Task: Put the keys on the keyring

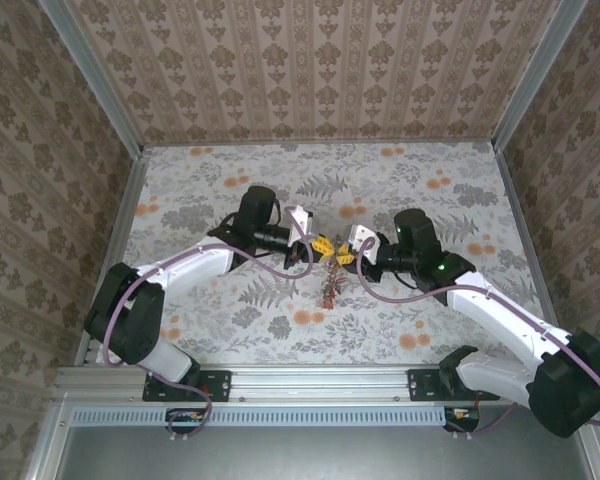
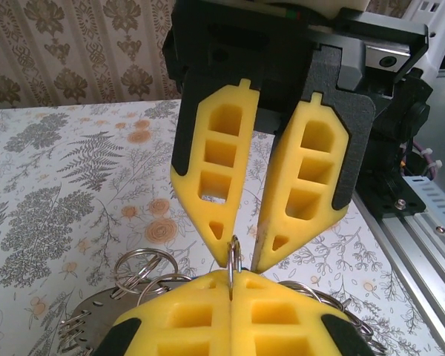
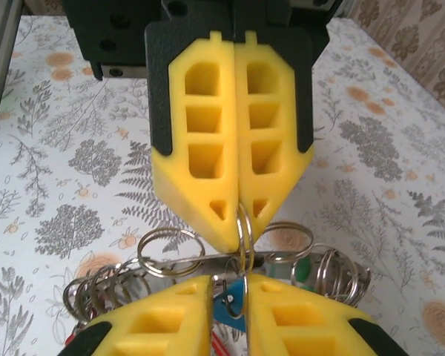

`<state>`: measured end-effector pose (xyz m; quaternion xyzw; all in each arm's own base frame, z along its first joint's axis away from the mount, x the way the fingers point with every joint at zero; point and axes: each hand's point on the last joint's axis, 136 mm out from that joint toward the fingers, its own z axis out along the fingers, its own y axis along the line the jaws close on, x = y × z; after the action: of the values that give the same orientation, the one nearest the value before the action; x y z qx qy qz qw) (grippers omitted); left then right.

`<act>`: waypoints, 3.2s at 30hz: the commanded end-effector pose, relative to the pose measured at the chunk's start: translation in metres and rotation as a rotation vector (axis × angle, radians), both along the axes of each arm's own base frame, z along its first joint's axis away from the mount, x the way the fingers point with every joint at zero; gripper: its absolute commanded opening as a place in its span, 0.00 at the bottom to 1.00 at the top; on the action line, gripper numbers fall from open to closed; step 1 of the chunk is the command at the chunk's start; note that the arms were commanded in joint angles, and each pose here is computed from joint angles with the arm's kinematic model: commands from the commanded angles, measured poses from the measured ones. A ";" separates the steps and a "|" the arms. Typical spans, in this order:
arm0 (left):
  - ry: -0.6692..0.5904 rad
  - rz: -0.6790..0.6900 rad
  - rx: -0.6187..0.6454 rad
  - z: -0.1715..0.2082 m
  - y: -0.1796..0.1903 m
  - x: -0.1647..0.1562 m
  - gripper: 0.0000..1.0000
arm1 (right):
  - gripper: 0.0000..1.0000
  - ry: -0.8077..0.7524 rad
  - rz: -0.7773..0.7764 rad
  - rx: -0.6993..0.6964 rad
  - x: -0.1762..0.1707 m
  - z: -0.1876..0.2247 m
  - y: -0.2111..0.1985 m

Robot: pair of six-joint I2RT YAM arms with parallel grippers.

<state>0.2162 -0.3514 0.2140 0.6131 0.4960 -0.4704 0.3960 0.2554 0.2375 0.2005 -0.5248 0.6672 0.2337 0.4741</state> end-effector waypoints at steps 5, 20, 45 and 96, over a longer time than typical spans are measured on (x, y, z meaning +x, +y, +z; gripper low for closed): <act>-0.064 -0.043 -0.073 0.029 0.003 -0.010 0.00 | 0.25 -0.058 -0.049 -0.016 -0.001 0.013 -0.014; -0.063 -0.069 -0.073 0.034 0.003 -0.014 0.00 | 0.26 -0.081 -0.001 0.077 0.012 0.033 0.004; -0.080 -0.047 -0.064 0.034 0.002 -0.011 0.00 | 0.32 -0.032 0.092 0.067 -0.010 0.036 0.003; -0.156 -0.013 0.136 0.004 -0.010 -0.007 0.00 | 0.02 0.007 0.058 -0.064 0.005 0.026 0.017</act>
<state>0.2137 -0.3511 0.2033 0.6761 0.5187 -0.3680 0.3720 0.2586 0.2455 0.1993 -0.5559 0.6880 0.2198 0.4116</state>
